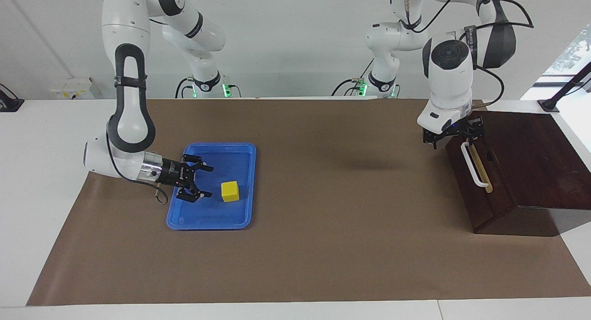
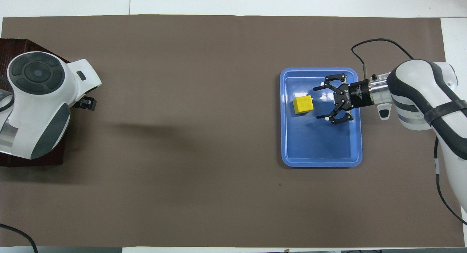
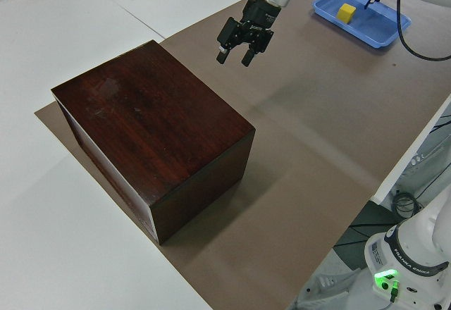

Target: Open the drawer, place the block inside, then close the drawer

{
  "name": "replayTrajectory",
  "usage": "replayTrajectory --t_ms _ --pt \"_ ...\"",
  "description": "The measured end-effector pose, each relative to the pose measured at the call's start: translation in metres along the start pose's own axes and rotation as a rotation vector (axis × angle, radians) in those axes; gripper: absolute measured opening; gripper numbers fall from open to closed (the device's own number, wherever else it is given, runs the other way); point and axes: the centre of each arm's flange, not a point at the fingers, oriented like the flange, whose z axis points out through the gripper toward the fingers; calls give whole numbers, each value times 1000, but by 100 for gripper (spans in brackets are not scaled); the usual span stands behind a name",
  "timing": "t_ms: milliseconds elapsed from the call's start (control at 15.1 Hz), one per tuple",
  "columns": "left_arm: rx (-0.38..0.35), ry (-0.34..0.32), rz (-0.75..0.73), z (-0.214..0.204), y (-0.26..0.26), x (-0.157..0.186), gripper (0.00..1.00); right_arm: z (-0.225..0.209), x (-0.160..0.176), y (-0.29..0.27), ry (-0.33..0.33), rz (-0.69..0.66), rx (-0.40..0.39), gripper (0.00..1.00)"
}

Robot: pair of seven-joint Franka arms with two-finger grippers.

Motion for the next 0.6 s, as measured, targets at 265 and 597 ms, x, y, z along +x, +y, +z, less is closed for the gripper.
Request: replayTrajectory --t_ms 265,597 --pt "13 34 -13 29 -20 -1 100 11 4 -2 2 -58 -9 100" --pt "8 35 -15 57 -26 -3 100 14 12 -5 -2 -71 -10 100"
